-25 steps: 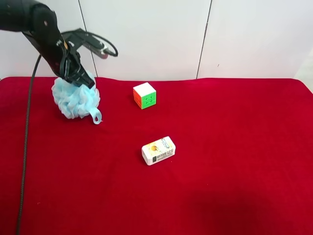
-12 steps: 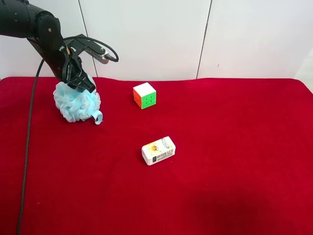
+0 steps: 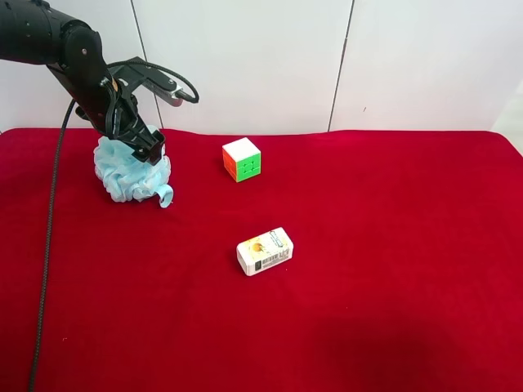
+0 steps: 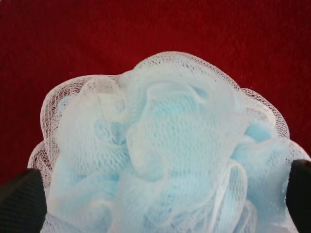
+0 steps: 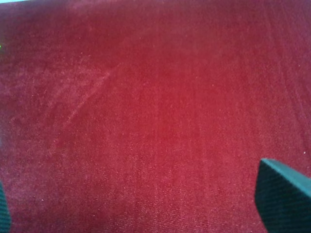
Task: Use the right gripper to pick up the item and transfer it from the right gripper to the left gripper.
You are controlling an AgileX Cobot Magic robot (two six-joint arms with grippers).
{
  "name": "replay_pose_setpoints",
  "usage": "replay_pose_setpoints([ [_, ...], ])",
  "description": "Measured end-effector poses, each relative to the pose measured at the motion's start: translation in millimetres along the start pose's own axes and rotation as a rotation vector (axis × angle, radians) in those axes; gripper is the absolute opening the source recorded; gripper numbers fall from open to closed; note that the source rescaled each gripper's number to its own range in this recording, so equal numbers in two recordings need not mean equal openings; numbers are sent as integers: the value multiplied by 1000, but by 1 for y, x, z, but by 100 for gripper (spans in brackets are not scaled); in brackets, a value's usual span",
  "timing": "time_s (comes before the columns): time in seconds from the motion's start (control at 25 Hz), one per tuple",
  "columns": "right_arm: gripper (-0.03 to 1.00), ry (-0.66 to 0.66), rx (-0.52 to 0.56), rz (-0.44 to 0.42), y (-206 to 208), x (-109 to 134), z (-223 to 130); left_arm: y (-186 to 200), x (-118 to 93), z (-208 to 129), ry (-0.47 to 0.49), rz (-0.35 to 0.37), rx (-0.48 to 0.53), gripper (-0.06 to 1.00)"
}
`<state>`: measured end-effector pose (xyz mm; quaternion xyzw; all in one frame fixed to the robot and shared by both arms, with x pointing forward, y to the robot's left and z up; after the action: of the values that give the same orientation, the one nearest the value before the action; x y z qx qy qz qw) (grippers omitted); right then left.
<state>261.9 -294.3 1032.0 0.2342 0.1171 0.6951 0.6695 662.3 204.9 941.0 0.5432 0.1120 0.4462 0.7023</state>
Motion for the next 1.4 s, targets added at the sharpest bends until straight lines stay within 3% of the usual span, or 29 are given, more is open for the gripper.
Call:
replay_pose_setpoints([
  [0.12, 100, 0, 0, 0, 0, 0, 0, 0, -1, -4, 0, -11, 34, 100],
  [0.36, 100, 0, 0, 0, 0, 0, 0, 8, -6, -23, 1, -61, 197, 100],
  [0.72, 100, 0, 0, 0, 0, 0, 0, 53, -5, -34, 50, -96, 298, 100],
  [1.04, 100, 0, 0, 0, 0, 0, 0, 126, -13, -37, 168, -186, 259, 100],
  [1.4, 100, 0, 0, 0, 0, 0, 0, 194, -33, -87, 190, -164, 192, 100],
])
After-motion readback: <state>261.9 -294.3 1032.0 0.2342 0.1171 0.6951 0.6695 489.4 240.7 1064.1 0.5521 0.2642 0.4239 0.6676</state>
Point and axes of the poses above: a point on each arm's last joint axis where the gripper is mounted, y pointing back along that axis away from the gripper, x along the wrist's bending axis when the last joint is at zero, z = x × y, the point moved 3 cm from there along -y, pointing out along that axis toward the gripper, and after that the axes turned 7 degrees about -y, right-handed, at the moved point
